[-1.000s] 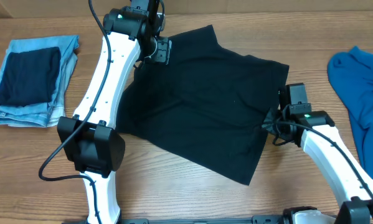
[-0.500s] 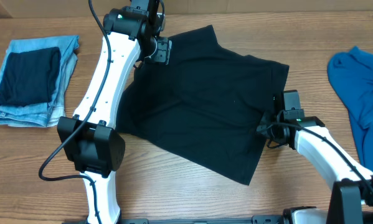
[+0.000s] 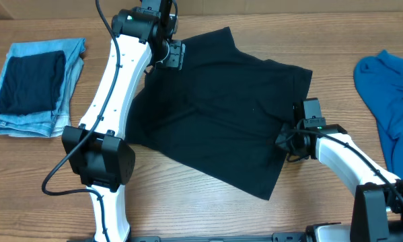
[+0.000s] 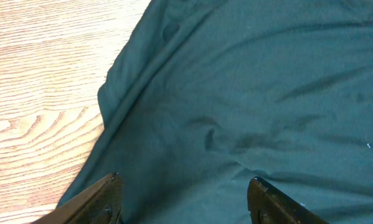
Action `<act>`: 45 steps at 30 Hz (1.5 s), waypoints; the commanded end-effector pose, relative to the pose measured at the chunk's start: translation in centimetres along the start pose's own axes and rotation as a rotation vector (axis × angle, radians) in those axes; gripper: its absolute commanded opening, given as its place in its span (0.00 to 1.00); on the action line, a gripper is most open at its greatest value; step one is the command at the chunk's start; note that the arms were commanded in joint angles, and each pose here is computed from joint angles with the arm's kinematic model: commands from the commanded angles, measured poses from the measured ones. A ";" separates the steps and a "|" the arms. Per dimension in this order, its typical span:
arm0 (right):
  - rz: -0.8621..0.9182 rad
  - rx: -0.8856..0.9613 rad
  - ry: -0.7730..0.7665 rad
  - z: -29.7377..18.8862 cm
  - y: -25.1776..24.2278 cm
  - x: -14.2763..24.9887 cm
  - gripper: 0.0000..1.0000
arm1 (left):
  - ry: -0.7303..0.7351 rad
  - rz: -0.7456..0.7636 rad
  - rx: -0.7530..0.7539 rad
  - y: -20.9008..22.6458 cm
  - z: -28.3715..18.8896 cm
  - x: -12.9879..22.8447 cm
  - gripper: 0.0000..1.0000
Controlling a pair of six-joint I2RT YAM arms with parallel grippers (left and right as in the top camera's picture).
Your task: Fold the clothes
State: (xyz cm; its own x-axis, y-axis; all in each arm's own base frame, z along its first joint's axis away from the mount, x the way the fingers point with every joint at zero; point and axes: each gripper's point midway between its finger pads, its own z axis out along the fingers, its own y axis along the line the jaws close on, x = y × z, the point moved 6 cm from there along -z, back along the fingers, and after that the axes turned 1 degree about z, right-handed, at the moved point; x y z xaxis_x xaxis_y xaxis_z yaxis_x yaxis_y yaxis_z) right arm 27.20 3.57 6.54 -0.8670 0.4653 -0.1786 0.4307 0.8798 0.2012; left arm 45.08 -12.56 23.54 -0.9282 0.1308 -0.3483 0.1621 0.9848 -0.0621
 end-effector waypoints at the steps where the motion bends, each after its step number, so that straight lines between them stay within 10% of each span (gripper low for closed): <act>1: 0.073 0.068 0.006 -0.7 -2.0 -1.2 0.04 | -0.012 -0.014 -0.012 0.4 -0.4 -0.2 0.68; 21: 0.188 0.190 -0.227 -3.8 -7.8 -8.3 0.05 | -0.043 -0.015 -0.007 0.3 -0.4 -0.7 0.68; 24: 0.208 0.180 -0.272 -4.1 -8.2 -9.3 0.18 | -0.059 -0.015 -0.005 0.2 -0.4 -1.0 0.68; 27: 0.214 0.170 -0.299 -4.9 -8.0 -10.3 0.73 | -0.069 -0.014 -0.004 0.2 -0.4 -1.2 0.69; 30: 0.209 0.136 -0.243 -6.1 -7.1 -10.4 0.84 | -0.072 -0.023 -0.007 0.6 -0.4 -1.3 0.75; 34: 0.211 0.039 -0.072 -7.5 -5.6 -8.6 0.84 | -0.066 -0.158 0.008 3.1 -0.5 -1.4 1.00; 45: 0.146 0.050 0.149 -5.8 -4.0 -3.4 0.43 | 0.126 -0.173 0.183 4.6 5.6 0.3 1.00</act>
State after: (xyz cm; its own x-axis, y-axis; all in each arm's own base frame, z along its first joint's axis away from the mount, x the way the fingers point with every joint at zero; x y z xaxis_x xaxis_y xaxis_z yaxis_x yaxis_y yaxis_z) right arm 27.66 -3.73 12.68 -0.7870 0.6155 -0.0420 0.6002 0.7796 0.1790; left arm 47.19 -7.39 21.66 -0.9547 -0.0585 -0.2919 0.0183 0.9672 -0.2535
